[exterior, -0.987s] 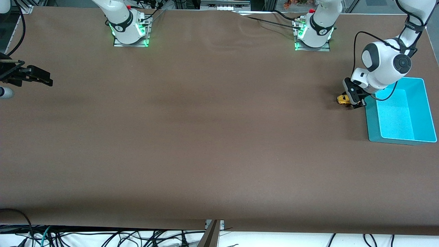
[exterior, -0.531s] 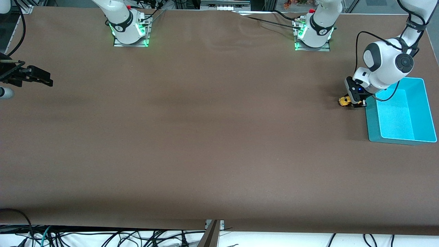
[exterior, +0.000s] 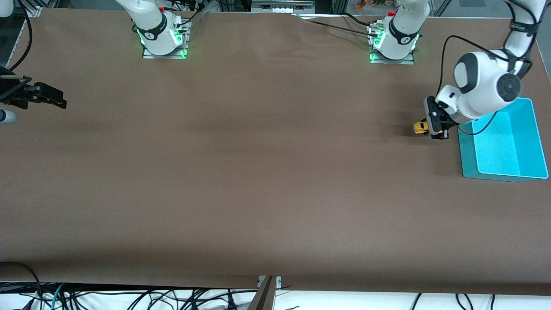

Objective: Wind and store yellow beetle car
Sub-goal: 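Lift the car with the left gripper into the turquoise tray, then open the left gripper to drop the car in the tray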

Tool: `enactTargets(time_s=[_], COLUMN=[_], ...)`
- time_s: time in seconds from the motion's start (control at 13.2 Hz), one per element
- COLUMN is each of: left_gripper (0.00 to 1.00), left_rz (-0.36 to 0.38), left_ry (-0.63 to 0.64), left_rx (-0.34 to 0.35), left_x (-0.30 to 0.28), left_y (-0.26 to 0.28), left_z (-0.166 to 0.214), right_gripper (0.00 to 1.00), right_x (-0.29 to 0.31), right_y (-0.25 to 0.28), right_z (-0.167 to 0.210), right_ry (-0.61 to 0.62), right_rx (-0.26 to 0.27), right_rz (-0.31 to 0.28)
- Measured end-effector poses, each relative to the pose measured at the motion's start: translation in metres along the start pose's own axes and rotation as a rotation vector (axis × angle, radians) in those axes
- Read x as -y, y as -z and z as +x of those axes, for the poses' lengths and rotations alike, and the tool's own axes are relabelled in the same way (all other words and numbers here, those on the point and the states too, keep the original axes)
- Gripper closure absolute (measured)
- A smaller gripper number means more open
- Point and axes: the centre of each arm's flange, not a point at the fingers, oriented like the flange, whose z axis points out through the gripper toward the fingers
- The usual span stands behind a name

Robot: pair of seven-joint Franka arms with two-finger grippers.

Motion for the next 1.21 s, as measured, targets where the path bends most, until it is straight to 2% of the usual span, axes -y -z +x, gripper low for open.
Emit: enactTargets(time_s=[0.15, 0.23, 0.46, 0.53, 0.83, 1.06, 1.21], left_gripper=[0.53, 0.53, 0.53, 0.53, 0.53, 0.53, 0.53], left_rz=[-0.008, -0.001, -0.022, -0.033, -0.127, -0.134, -0.137], left_ry=[0.015, 0.027, 0.005, -0.019, -0.044, -0.097, -0.108], left_rx=[-0.005, 0.006, 0.105, 0.117, 0.126, 0.089, 0.050], left_x=[0.020, 0.027, 0.038, 0.040, 0.024, 0.020, 0.011], left_y=[0.044, 0.062, 0.099, 0.102, 0.055, 0.000, -0.033], left_z=[-0.008, -0.024, -0.091, -0.117, -0.227, -0.270, -0.281], right_gripper=[0.00, 0.00, 0.00, 0.00, 0.00, 0.00, 0.00], right_x=[0.000, 0.000, 0.000, 0.000, 0.000, 0.000, 0.000], right_y=[0.000, 0.000, 0.000, 0.000, 0.000, 0.000, 0.000], right_z=[0.000, 0.000, 0.000, 0.000, 0.000, 0.000, 0.000], right_ry=[0.000, 0.000, 0.000, 0.000, 0.001, 0.001, 0.001], right_rx=[0.000, 0.000, 0.000, 0.000, 0.000, 0.000, 0.000], right_rz=[0.000, 0.000, 0.000, 0.000, 0.000, 0.001, 0.001])
